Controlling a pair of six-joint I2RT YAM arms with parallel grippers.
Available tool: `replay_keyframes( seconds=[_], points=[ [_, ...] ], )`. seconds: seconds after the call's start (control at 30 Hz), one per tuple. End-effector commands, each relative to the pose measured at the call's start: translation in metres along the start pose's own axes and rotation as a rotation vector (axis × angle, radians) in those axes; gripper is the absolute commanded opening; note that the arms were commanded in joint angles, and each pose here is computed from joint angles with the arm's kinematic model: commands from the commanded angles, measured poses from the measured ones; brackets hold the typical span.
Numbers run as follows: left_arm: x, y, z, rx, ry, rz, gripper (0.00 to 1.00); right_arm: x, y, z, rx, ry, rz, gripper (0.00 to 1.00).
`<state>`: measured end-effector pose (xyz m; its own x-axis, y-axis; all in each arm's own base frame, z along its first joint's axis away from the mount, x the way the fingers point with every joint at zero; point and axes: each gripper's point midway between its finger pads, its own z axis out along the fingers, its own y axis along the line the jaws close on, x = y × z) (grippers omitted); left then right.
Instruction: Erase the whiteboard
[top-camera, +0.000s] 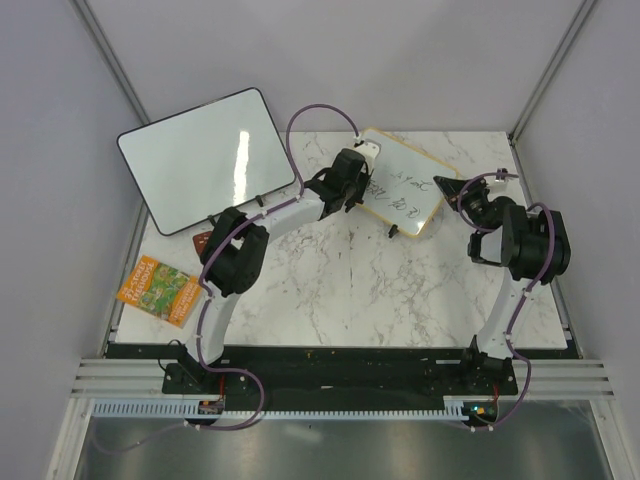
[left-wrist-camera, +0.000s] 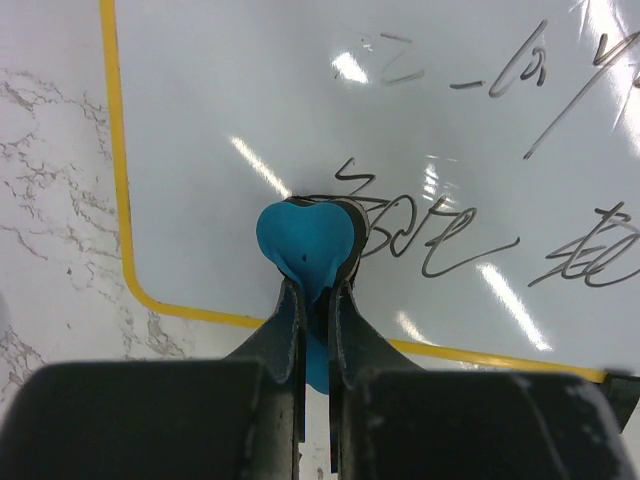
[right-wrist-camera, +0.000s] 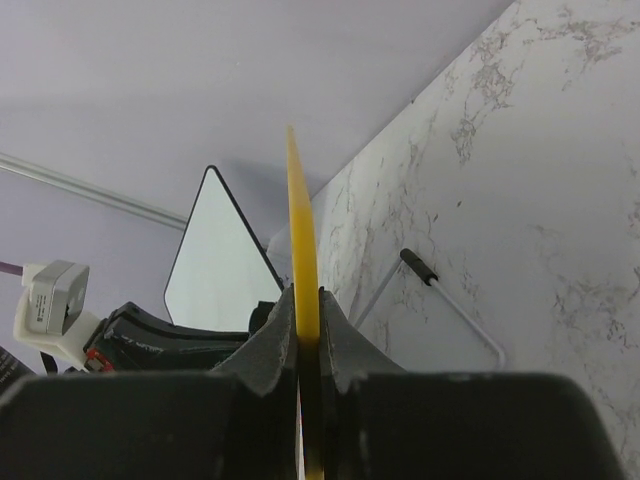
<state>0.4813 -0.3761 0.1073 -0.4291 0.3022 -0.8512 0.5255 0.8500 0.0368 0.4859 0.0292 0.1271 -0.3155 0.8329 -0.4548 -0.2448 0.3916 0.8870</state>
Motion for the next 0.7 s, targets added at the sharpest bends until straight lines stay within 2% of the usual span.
replay_keyframes(
  seconds=[0.0,0.3,0.6,0.67],
  points=[
    [-0.031,-0.002,0.001,-0.006,-0.103,-0.038,0.02,-0.010,0.045,-0.007,-0.221,-0.052,-0.210,0.00],
    [-0.030,0.003,0.004,-0.025,-0.110,-0.026,0.02,0.010,0.053,-0.024,-0.245,0.015,-0.313,0.00],
    [-0.014,-0.001,0.016,-0.017,-0.081,-0.054,0.02,0.015,0.087,-0.041,-0.281,-0.008,-0.480,0.00],
    [-0.012,0.001,0.014,-0.024,-0.077,-0.056,0.02,0.014,0.086,-0.039,-0.238,-0.001,-0.512,0.00]
  ],
)
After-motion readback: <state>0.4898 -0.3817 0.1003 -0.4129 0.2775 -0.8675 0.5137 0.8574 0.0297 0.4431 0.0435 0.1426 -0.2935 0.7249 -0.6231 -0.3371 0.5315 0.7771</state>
